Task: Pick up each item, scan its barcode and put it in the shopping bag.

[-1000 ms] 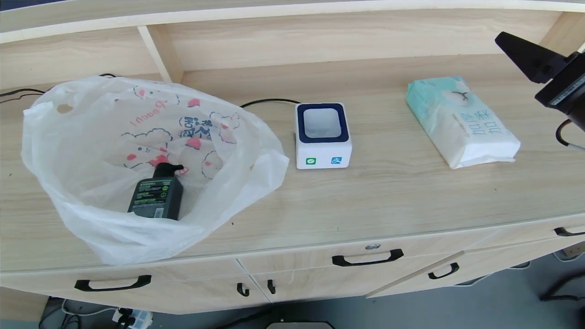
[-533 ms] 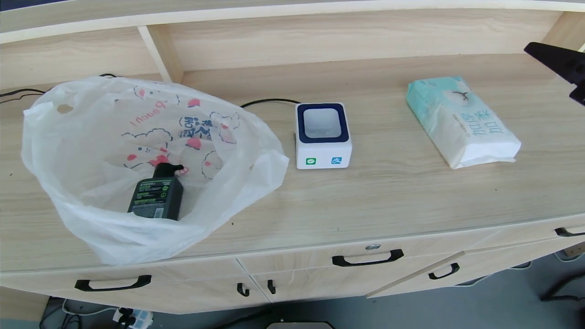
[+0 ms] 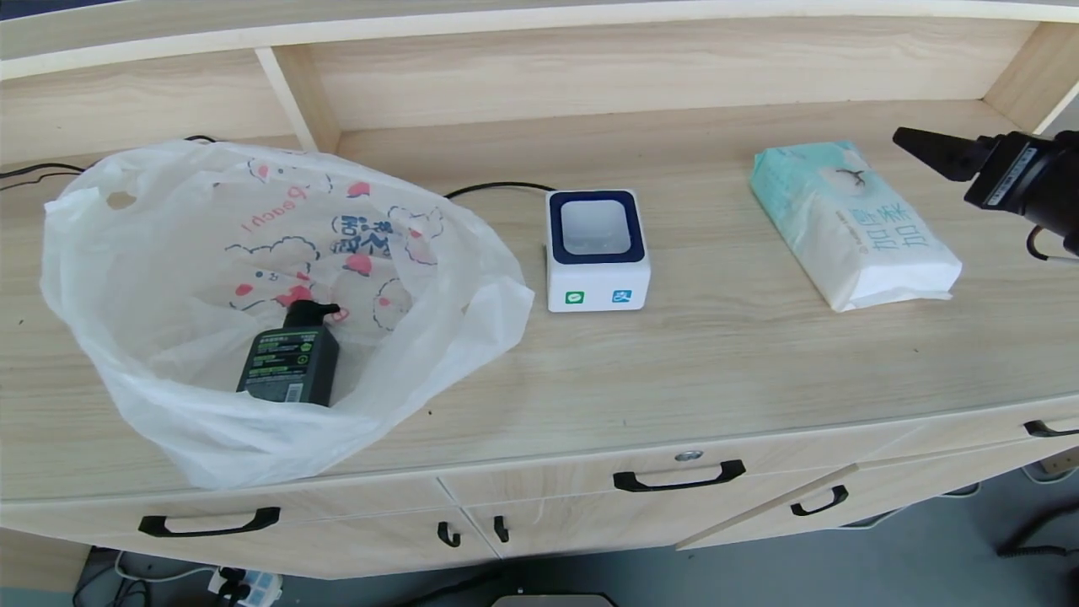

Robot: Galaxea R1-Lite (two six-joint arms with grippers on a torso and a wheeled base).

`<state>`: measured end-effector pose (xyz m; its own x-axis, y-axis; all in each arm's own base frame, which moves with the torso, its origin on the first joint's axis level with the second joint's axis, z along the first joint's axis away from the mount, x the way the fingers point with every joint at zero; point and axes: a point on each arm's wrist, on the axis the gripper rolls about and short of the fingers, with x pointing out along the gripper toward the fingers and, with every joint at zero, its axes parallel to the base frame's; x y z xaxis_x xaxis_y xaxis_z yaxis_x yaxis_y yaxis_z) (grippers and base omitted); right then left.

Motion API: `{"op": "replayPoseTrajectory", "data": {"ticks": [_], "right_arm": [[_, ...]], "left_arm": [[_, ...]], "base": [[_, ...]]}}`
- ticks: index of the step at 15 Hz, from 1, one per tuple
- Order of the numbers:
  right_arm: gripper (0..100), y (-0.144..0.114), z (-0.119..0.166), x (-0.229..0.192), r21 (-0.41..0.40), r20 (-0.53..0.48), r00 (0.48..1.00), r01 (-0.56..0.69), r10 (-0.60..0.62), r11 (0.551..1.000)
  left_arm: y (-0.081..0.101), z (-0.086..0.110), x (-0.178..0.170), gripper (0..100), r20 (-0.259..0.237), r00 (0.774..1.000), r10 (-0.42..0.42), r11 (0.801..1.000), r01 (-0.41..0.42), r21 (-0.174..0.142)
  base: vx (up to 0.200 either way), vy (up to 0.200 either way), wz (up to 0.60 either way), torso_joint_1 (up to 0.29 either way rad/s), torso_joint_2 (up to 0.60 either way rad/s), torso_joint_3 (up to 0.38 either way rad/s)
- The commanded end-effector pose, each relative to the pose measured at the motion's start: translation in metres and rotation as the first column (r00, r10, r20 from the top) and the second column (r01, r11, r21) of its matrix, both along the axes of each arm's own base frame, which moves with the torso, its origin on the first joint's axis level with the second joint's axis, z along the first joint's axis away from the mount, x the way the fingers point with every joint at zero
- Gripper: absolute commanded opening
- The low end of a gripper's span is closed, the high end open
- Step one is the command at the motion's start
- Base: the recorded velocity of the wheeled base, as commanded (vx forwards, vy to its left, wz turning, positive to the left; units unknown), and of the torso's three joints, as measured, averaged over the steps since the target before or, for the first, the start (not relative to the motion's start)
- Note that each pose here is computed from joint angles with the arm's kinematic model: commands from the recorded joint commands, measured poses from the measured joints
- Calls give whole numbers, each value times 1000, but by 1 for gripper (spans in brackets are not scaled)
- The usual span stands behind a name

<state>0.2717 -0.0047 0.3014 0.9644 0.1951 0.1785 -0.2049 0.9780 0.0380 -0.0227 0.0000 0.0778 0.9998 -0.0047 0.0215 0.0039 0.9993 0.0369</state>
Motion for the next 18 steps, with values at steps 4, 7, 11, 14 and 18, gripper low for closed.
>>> {"op": "replayPoseTrajectory", "data": {"ticks": [4,7,11,14,18], "right_arm": [[100,-4,-9,37,-68,-137,990,9,-18,998],[100,-5,0,42,-99,-159,987,7,-23,995],[100,-1,12,43,-178,-256,967,-58,11,982],[100,1,3,43,-234,-324,946,-106,25,966],[100,0,-5,51,-232,-345,938,-108,22,967]], "left_arm": [[0,0,0,100,0,1000,0,1000,0,-2],[0,0,0,100,0,1000,0,1000,0,-2],[0,0,0,100,0,1000,0,1000,0,-2],[0,0,0,100,0,1000,0,1000,0,-3],[0,0,0,100,0,1000,0,1000,0,-3]], "base": [[0,0,0,0,0,0],[0,0,0,0,0,0],[0,0,0,0,0,0],[0,0,0,0,0,0],[0,0,0,0,0,0]]}}
